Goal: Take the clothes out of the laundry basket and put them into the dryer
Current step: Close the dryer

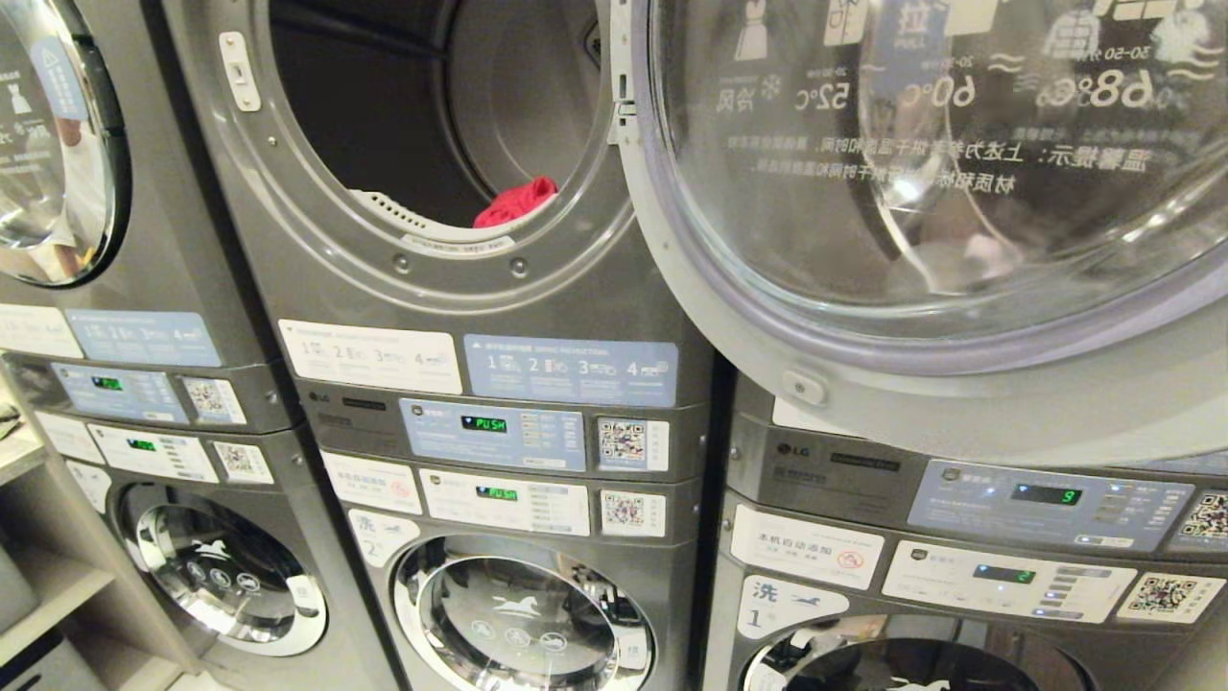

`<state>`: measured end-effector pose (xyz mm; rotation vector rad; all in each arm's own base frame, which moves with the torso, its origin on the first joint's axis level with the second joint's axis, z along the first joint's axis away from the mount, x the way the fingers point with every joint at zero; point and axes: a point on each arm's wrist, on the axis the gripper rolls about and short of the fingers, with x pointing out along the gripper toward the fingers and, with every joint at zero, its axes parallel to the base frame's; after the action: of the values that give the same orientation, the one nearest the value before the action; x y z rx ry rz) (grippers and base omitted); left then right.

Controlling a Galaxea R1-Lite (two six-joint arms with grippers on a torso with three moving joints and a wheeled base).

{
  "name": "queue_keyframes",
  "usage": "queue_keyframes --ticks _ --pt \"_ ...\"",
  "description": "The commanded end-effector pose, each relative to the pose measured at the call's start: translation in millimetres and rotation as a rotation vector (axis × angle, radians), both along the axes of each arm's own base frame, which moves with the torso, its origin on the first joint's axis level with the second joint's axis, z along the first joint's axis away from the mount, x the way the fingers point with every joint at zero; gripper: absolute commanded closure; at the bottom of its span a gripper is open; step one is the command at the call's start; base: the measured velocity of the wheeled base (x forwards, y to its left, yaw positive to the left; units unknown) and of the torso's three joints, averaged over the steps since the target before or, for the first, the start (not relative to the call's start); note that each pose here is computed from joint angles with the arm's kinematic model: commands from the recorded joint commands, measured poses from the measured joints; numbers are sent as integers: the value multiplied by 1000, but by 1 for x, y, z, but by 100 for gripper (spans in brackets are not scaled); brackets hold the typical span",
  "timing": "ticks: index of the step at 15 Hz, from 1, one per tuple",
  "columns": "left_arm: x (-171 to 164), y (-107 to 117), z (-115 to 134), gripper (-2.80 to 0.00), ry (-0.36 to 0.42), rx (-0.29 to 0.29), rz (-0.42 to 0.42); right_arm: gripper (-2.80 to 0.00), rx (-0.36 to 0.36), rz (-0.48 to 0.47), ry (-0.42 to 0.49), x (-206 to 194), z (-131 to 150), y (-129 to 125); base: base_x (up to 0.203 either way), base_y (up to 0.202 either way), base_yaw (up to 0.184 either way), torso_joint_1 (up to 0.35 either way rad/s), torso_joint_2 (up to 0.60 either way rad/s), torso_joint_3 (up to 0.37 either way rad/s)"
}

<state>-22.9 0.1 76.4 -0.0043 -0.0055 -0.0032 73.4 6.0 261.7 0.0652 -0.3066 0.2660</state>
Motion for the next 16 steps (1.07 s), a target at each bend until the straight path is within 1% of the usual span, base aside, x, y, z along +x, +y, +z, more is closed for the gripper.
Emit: queue_keyframes --ticks 1,3,4,5,7,11,13,16 --pt "0 0 0 0 -2 0 0 0 -48 132 -45 -18 -5 3 0 0 0 0 0 0" --pt "0 0 0 0 -2 0 0 0 -93 242 -50 -21 -5 5 0 0 0 0 0 0" --pt "0 0 0 0 -2 0 2 0 -104 279 -30 -19 -6 6 0 0 0 0 0 0" --pt "0 0 0 0 -2 0 0 0 -108 299 -4 -17 -8 6 0 0 0 0 0 0" --pt "0 0 0 0 -2 0 0 0 -120 345 10 -14 -8 7 0 0 0 0 0 0" --pt "0 0 0 0 -2 0 0 0 -159 483 32 -8 -8 10 0 0 0 0 0 0" --pt "0 0 0 0 -2 0 0 0 -170 549 32 -1 -2 13 0 0 0 0 0 0" --pt "0 0 0 0 -2 0 0 0 -175 646 22 17 17 22 0 0 0 0 0 0"
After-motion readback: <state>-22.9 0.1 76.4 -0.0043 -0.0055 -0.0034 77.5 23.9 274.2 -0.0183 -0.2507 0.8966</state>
